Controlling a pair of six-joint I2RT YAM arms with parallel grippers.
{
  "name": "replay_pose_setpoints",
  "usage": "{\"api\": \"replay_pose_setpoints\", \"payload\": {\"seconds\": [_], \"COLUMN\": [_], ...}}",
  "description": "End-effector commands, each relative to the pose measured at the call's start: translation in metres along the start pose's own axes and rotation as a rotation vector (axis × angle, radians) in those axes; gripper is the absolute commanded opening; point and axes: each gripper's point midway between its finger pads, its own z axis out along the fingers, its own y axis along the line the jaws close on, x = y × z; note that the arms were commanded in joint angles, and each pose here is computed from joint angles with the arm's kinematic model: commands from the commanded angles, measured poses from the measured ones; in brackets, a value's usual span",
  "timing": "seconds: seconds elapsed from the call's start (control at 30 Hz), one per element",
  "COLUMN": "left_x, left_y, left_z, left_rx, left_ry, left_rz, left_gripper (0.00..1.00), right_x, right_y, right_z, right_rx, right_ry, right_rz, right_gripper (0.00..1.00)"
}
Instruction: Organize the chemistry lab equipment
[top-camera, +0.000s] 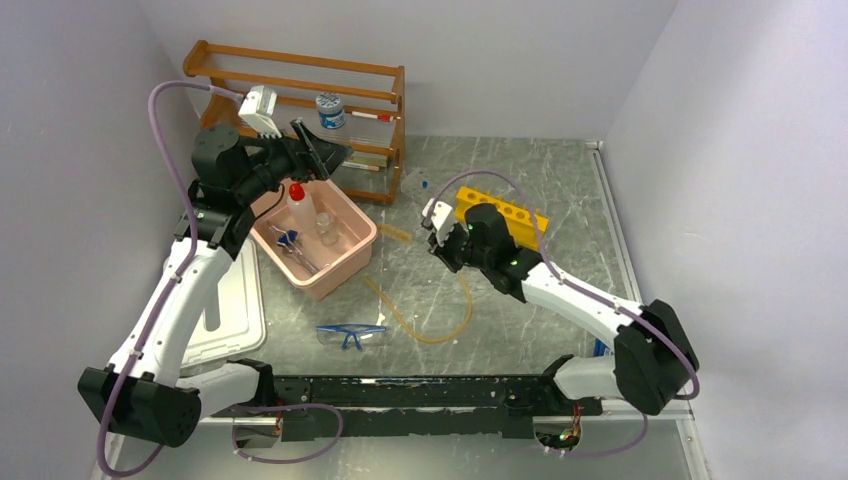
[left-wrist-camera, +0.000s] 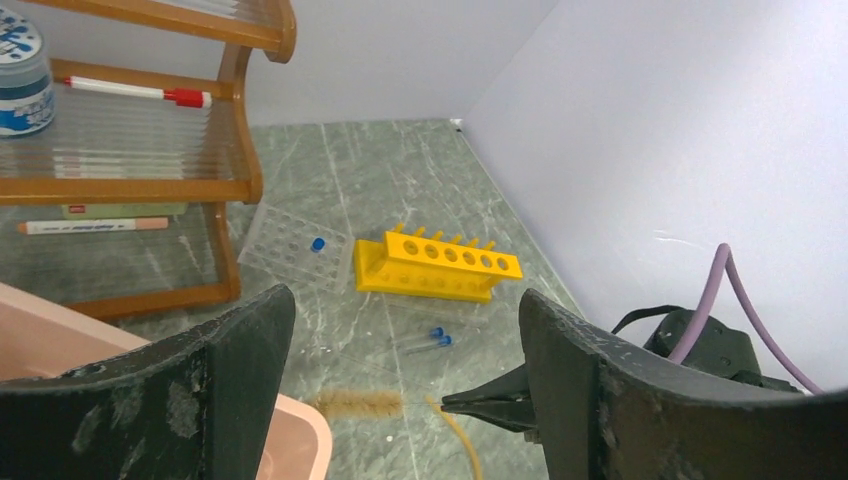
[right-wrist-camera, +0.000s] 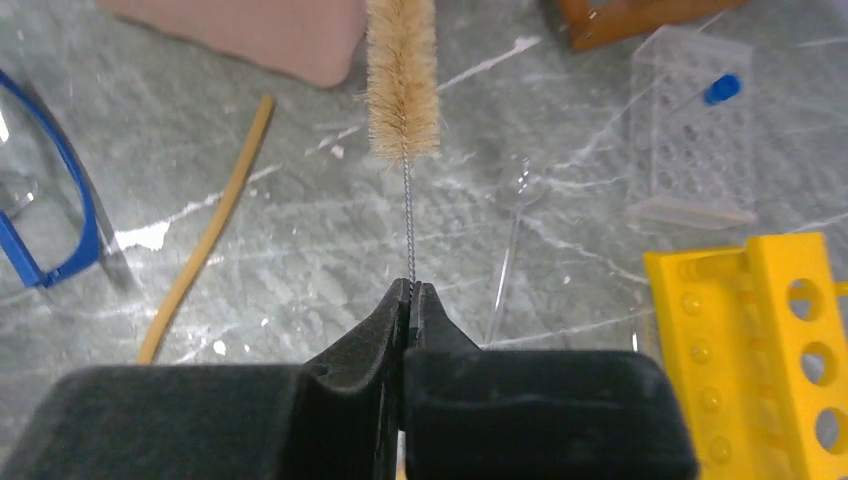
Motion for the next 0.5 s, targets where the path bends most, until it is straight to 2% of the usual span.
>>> {"api": "replay_pose_setpoints", "payload": {"seconds": [0.0,0.13,0.3,0.47], "left_x": [0.0,0.002,0.005,0.022], "left_y": [-0.016,-0.017,-0.018,-0.025], "left_z": [0.002,0.003,0.003,0.007], "left_rx": [0.103,0.107,0.115,0.17], "left_ry": [-0.007,-0.007,0.005,0.036], "left_rz": [-0.022,-0.032,-0.04,-0.108], "left_gripper": [0.87,0.9,0.9,0.9], "right_x": [-0.05,-0.082,-0.099,-0.133], "right_y": [-0.024,-0.027,-0.04,-0.035], "right_z": [-0.017,-0.029,-0.039,-0.052], "right_rx": [0.121,0.134,0.193,0.141], "right_ry": [-0.214,-0.344,-0.388,-0.511], "right_rz": [0.082,0.145,0.161,0.255], "right_gripper": [0.0,0.0,0.0,0.0]}}
